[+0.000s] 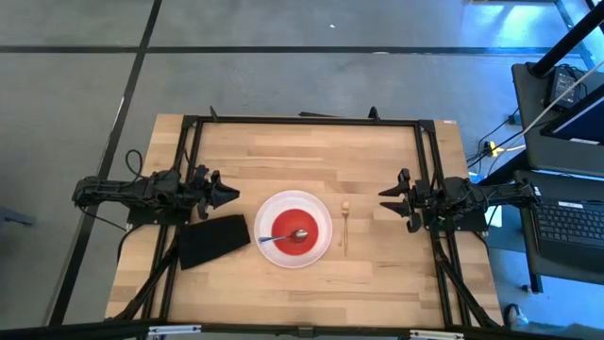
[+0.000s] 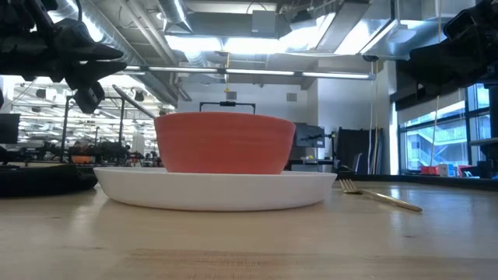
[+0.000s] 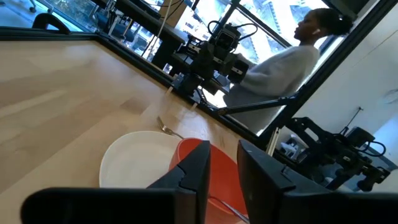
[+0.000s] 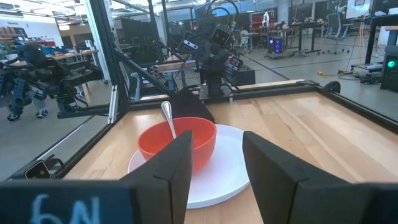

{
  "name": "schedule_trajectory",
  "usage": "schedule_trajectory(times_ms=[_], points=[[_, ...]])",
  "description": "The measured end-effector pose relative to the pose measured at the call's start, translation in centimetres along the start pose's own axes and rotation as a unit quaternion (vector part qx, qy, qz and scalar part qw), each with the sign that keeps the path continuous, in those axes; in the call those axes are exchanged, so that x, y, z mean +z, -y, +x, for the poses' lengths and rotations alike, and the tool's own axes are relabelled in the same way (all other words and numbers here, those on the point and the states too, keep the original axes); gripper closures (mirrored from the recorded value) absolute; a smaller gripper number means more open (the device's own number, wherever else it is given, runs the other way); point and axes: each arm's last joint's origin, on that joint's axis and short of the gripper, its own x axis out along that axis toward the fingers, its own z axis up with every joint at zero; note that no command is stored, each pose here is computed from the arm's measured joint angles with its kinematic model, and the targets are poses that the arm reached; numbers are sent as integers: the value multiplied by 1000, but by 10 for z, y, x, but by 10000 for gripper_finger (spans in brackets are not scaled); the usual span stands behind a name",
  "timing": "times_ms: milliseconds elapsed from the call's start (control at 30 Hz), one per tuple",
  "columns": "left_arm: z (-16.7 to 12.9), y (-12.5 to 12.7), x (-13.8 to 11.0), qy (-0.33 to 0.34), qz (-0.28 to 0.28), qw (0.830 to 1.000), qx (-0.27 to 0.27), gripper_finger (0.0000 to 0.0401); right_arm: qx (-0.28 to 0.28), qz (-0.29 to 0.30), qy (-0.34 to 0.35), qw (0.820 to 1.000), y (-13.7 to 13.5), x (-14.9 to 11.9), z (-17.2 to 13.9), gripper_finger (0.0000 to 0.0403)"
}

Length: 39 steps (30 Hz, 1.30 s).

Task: Set table place
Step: Return to Home Position

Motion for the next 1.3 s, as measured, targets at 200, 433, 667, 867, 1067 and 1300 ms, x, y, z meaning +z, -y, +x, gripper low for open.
schedule_trajectory(times_ms=[200, 433, 667, 867, 1067, 1300], points=[[0, 0, 0, 0, 0, 1000, 0, 322, 0, 0, 0, 1000, 0, 0, 0, 258], [0, 0, 0, 0, 0, 1000, 0, 327, 0, 0, 0, 1000, 0, 0, 0, 258], [0, 0, 0, 0, 0, 1000, 0, 340, 0, 0, 0, 1000, 0, 0, 0, 258], [0, 0, 0, 0, 0, 1000, 0, 350, 0, 0, 0, 1000, 0, 0, 0, 258], [0, 0, 0, 0, 0, 1000, 0, 359, 0, 0, 0, 1000, 0, 0, 0, 258], [0, 0, 0, 0, 0, 1000, 0, 368, 0, 0, 0, 1000, 0, 0, 0, 258]])
